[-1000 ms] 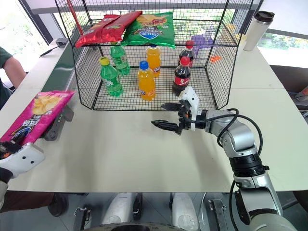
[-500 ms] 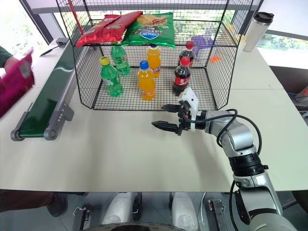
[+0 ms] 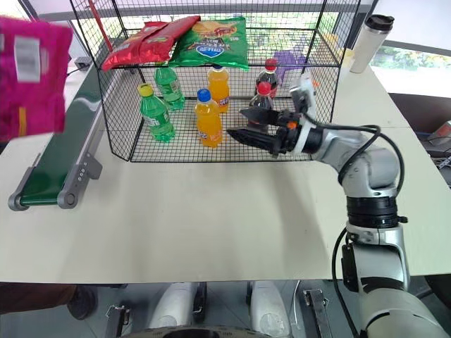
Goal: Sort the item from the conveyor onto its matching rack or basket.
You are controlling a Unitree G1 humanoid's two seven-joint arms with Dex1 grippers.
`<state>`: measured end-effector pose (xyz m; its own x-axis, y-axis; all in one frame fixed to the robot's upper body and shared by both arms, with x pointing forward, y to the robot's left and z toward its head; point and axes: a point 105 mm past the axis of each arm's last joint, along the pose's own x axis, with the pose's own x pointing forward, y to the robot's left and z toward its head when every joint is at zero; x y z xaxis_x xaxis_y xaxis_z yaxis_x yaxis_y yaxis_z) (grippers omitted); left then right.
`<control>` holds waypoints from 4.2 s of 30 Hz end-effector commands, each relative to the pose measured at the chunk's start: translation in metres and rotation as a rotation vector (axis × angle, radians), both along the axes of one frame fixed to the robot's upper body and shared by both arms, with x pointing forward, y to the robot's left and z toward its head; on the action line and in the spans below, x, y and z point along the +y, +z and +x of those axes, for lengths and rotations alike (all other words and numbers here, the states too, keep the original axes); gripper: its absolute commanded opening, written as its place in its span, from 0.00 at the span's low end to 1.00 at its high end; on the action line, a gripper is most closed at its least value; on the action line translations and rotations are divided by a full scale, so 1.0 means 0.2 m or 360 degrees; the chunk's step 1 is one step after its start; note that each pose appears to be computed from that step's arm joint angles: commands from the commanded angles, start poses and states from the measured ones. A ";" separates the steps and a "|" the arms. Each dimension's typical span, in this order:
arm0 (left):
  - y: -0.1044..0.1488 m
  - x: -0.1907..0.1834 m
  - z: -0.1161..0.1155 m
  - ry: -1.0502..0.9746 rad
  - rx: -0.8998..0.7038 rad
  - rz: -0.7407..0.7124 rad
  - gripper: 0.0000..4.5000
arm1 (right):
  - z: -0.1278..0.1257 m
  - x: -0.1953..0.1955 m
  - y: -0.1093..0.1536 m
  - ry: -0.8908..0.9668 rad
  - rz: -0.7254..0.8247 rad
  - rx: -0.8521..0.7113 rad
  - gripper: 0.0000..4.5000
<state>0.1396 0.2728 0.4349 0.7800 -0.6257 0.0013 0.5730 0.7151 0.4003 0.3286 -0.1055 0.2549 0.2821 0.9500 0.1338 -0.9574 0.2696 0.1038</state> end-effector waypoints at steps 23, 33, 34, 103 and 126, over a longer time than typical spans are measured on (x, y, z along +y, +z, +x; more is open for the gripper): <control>-0.03 -0.47 0.40 -0.1086 0.0103 -0.0086 0.01 | -0.11 0.32 0.19 0.0430 0.0341 -0.0215 1.00; 0.03 -0.44 0.39 -0.1083 0.0034 -0.0096 0.01 | -0.15 0.31 0.12 0.0428 0.0211 -0.0245 1.00; 0.03 -0.45 0.39 -0.1088 0.0031 -0.0090 0.01 | -0.13 0.29 0.09 0.0394 0.0190 -0.0239 1.00; -0.08 -0.37 0.55 -0.0885 0.0077 -0.0199 0.78 | -0.31 0.25 0.30 0.0493 0.0289 -0.0341 0.00; -0.24 -0.22 0.50 -0.0692 0.0026 -0.0576 0.86 | -0.20 -0.28 0.49 -0.0419 -0.0185 -0.0732 0.00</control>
<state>0.2488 0.2295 0.3771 0.4712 -0.8515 0.2302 0.8569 0.5037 0.1091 0.2940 -0.1521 0.3325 0.4366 0.8884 0.1421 -0.8457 0.4591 -0.2719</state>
